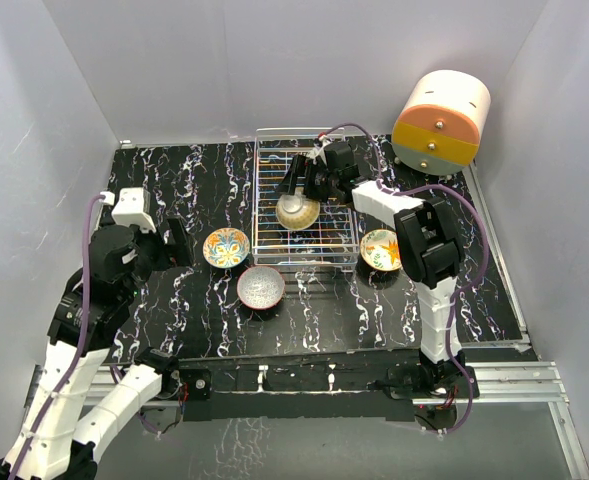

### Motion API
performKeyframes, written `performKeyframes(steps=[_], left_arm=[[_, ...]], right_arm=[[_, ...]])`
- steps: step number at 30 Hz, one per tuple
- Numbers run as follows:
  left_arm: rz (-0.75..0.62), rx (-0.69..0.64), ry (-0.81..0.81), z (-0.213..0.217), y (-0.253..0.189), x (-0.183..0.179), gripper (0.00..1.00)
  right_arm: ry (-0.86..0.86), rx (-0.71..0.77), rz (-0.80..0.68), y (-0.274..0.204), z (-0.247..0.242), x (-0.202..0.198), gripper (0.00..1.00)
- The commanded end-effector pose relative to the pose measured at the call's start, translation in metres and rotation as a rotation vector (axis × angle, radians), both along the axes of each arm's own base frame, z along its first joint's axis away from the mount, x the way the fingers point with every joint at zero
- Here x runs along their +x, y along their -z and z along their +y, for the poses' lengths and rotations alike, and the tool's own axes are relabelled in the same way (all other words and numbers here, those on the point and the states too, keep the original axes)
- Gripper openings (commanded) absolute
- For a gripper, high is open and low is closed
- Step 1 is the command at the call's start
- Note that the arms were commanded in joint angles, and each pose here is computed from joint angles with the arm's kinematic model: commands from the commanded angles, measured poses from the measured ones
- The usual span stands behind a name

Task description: Load the bowls into the dish rack

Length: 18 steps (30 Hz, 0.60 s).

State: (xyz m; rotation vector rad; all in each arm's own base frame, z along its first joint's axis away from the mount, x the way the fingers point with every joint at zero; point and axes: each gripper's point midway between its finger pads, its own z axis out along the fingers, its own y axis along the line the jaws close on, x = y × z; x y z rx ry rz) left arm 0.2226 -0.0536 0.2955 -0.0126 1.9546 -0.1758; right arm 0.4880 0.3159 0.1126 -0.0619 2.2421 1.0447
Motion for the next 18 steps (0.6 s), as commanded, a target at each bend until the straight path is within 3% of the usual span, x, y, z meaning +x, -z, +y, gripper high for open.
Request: performKeyframes(steps=[1,10,18], left_arm=[[0.008,-0.003,0.021,-0.005,0.003,0.002,0.97],[0.009,-0.007,0.030,-0.008,0.003,0.006,0.97],[0.009,-0.002,0.029,-0.008,0.001,0.007,0.97]], right_arm=[[-0.012,-0.036,-0.212,-0.040,-0.003,0.014,0.99],[-0.031,-0.211,-0.290,-0.043,-0.022,0.018,0.99],[-0.106,-0.077,-0.344,-0.065,-0.005,0.002,0.99]])
